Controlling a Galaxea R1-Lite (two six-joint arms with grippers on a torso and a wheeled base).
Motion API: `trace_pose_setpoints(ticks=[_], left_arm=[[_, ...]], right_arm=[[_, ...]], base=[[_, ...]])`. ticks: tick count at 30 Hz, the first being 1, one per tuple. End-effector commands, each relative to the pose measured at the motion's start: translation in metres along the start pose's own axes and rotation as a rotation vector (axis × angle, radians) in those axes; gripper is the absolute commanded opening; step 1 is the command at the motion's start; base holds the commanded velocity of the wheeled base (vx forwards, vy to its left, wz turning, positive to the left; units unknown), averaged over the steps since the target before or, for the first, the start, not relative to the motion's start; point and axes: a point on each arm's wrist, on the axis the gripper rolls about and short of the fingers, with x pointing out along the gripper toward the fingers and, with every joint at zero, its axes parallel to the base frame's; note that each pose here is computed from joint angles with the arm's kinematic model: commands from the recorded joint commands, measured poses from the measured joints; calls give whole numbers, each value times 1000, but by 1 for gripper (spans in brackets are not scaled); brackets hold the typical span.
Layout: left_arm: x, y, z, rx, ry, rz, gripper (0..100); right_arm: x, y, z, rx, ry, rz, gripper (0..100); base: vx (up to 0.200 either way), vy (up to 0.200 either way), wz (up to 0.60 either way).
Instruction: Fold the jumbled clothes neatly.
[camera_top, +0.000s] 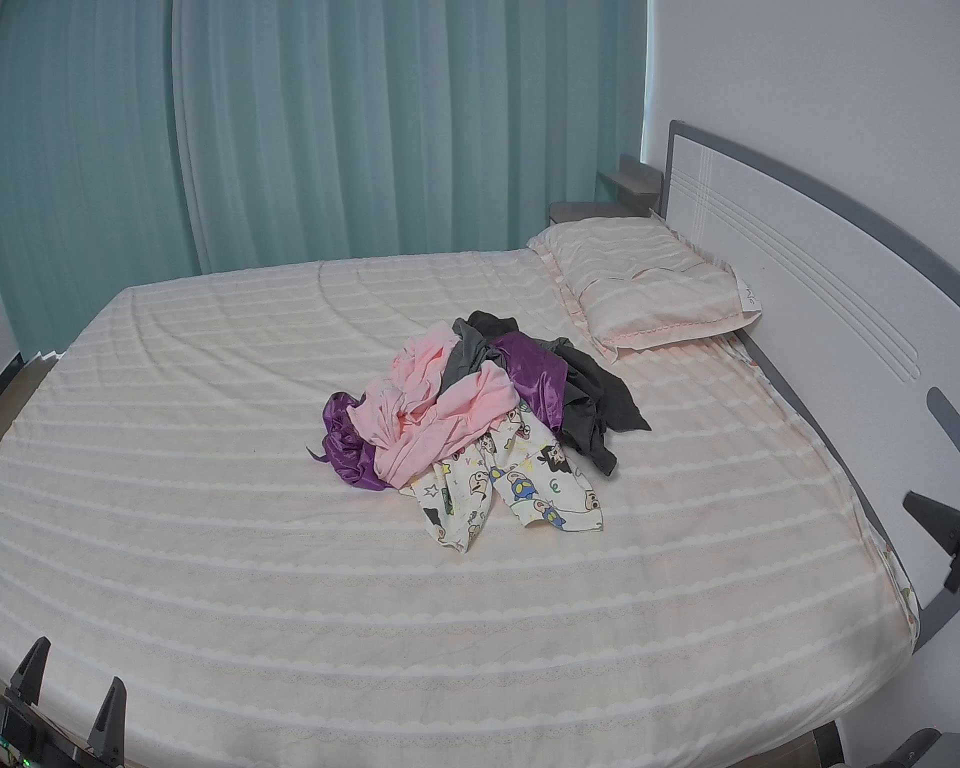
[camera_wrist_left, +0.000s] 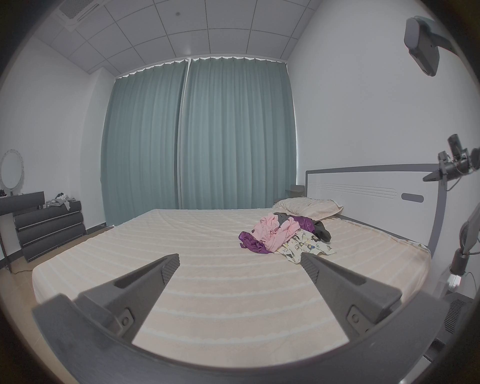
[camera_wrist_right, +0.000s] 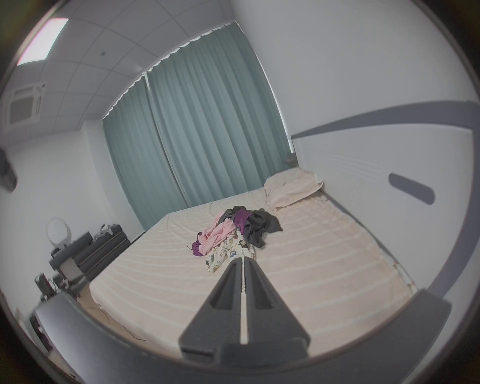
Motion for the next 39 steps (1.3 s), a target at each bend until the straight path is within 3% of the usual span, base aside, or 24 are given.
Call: trace_pose_setpoints(ticks=[1, 9, 18, 19, 31, 39], left_arm=[[0, 0, -4, 0, -2, 0, 100], [0, 0, -4, 0, -2, 0, 100], [0, 0, -4, 0, -2, 0, 100], [0, 0, -4, 0, -2, 0, 100], [0, 0, -4, 0, -2, 0, 100], [0, 0, -4, 0, -2, 0, 100]], right_arm=[[250, 0, -45, 382, 346, -24, 0], [304, 10, -66, 454, 366, -56, 0], [348, 16, -90, 432, 365, -90, 0], [357, 17, -95, 424, 361, -92, 100], [391, 35, -120, 386, 378, -49, 100], [430, 31, -133, 261, 386, -64, 100]], base=[[0, 0, 0], [0, 0, 0], [0, 0, 0], [0, 0, 0], [0, 0, 0], [0, 0, 0]])
